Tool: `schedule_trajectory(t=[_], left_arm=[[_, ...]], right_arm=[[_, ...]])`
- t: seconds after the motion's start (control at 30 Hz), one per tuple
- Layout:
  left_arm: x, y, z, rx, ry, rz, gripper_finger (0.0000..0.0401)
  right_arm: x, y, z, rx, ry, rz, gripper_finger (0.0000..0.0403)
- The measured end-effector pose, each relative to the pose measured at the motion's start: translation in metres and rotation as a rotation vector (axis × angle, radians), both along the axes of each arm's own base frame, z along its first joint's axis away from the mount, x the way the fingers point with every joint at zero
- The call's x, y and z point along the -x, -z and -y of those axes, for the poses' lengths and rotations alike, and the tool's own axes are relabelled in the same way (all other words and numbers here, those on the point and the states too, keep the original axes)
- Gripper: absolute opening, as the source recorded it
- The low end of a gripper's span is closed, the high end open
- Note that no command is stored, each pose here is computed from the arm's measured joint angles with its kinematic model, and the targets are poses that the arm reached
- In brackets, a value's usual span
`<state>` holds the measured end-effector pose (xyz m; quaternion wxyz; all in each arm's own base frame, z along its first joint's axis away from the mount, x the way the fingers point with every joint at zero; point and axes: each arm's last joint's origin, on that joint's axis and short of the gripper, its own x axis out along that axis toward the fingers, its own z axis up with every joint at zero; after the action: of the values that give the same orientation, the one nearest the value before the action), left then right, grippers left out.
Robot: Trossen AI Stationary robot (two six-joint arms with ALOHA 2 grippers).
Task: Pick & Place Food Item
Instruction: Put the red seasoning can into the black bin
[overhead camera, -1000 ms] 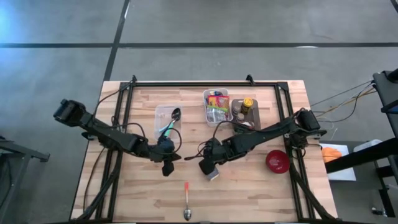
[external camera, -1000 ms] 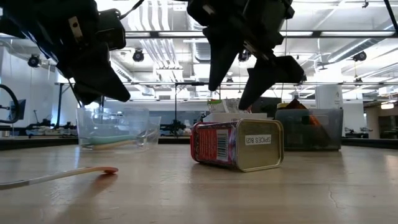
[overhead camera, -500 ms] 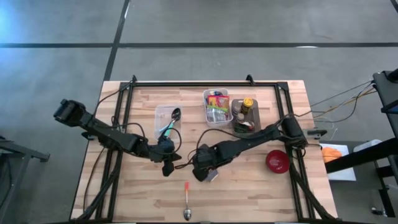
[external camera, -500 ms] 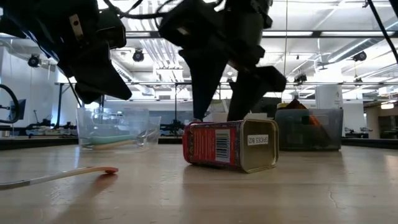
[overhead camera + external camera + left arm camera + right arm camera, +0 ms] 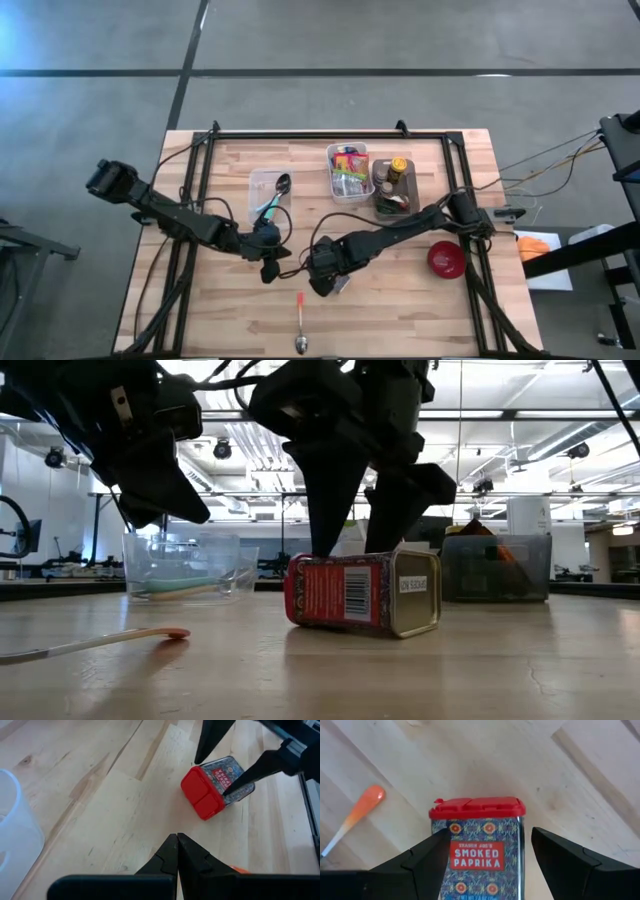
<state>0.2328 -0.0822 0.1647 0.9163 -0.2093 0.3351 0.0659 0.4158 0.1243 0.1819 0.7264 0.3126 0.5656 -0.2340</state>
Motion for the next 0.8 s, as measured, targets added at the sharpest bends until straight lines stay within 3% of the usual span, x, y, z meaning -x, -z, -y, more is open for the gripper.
schedule_trajectory(t=[0.23, 0.57, 0.8], left_arm=[[0.0000, 0.0000, 0.0000, 0.000, 0.000, 0.000, 0.0004], [0.0005, 0.0005, -0.0002, -0.002, 0.000, -0.007, 0.0004], [0.0005, 0.0005, -0.0001, -0.002, 0.000, -0.007, 0.0004]], right_arm=[[-0.0011, -0.0064, -0.0017, 0.018, -0.114, 0.026, 0.0274], [-0.0042, -0.0085, -0.0037, 0.021, -0.170, 0.064, 0.0277], [-0.0046, -0.0092, -0.0093, -0.034, -0.230, 0.075, 0.0358]])
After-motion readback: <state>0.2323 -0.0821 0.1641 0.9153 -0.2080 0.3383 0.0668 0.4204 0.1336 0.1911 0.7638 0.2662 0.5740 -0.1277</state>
